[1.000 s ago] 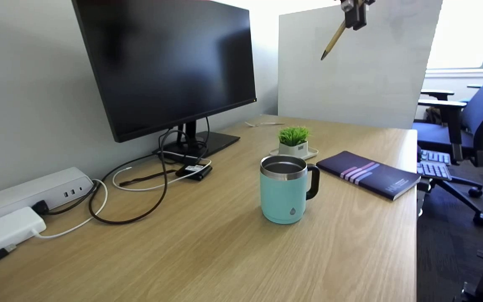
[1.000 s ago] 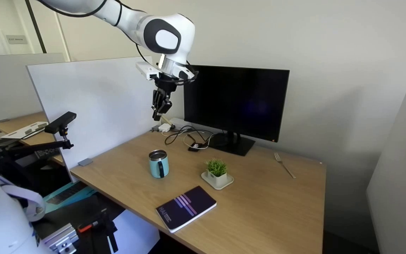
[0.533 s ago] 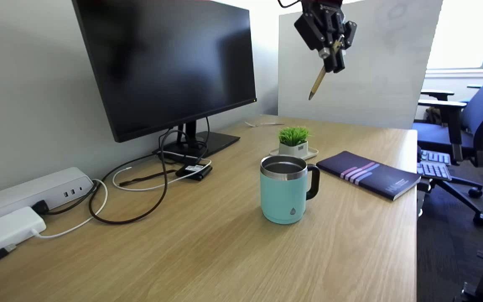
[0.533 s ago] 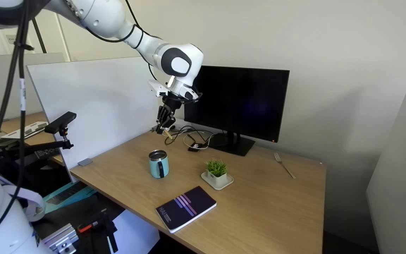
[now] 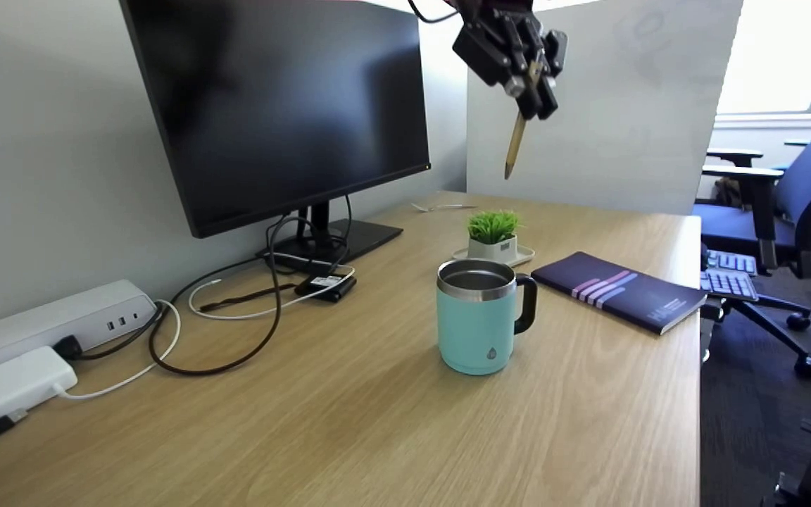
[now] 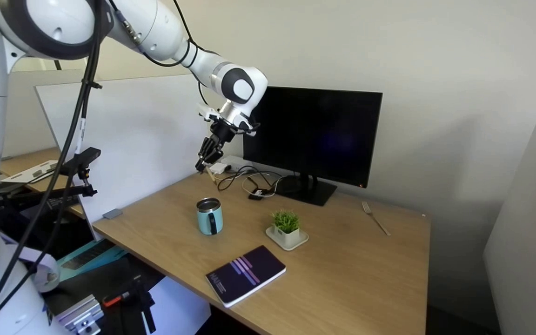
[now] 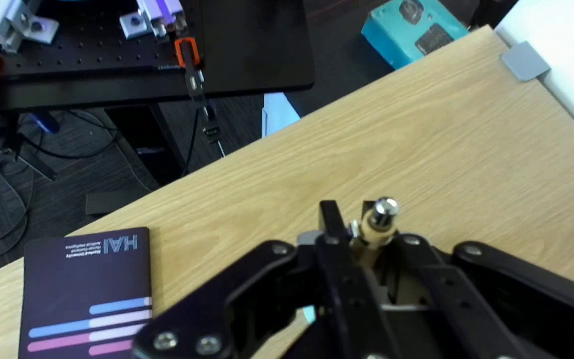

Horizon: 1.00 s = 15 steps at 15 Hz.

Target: Pick the pen and put it in the cup

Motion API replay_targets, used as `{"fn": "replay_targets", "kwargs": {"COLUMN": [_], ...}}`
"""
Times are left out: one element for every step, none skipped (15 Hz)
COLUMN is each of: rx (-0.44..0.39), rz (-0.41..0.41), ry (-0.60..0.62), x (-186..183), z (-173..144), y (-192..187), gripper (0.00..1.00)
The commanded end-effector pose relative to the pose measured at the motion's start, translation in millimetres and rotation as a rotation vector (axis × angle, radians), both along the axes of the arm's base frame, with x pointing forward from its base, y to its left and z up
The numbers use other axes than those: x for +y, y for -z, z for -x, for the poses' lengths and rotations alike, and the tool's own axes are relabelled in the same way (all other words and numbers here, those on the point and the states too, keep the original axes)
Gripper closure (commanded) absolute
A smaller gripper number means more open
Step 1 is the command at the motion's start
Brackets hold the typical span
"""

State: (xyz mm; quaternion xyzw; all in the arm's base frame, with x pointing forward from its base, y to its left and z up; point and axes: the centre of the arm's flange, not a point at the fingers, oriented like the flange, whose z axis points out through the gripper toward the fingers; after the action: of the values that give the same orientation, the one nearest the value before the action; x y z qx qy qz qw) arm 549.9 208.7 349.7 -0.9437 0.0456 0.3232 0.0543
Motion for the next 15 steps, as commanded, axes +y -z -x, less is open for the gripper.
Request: {"fn": "replay_targets", "kwargs": {"rx": [0.113, 0.136, 0.147, 0.158, 0.159, 0.157, 0.162, 0.167, 0.17, 0.179, 0.182, 0.178, 0.181, 0.174, 0.167], "rz": [-0.014, -0.021, -0.028, -0.044, -0.049, -0.055, -0.06, -0.057, -0.055, -0.058, -0.059, -0.057, -0.063, -0.067, -0.07], "ry": [-0.01, -0.018, -0.027, -0.038, -0.046, -0.057, -0.064, -0.066, -0.069, -0.069, -0.069, -0.072, -0.073, -0.076, -0.079], "x": [17.5, 22.1, 25.4, 28.9, 32.1, 35.1, 37.1, 38.5, 39.2, 39.8, 40.2, 40.2, 40.2, 40.4, 40.1], "z": [-7.1, -4.9, -3.7, -2.5, -2.4, -1.7, -2.4, -3.6, -5.2, -7.0, -8.8, -10.3, -12.4, -14.5, -16.6], "y": [-10.2, -11.8, -9.7, -9.4, -5.9, -2.2, 3.3, 9.8, 15.4, 20.2, 24.4, 28.8, 31.5, 34.6, 37.0], "gripper": [0.96, 0.96, 0.96, 0.96, 0.96, 0.96, 0.96, 0.96, 0.96, 0.96, 0.96, 0.96, 0.96, 0.96, 0.96]}}
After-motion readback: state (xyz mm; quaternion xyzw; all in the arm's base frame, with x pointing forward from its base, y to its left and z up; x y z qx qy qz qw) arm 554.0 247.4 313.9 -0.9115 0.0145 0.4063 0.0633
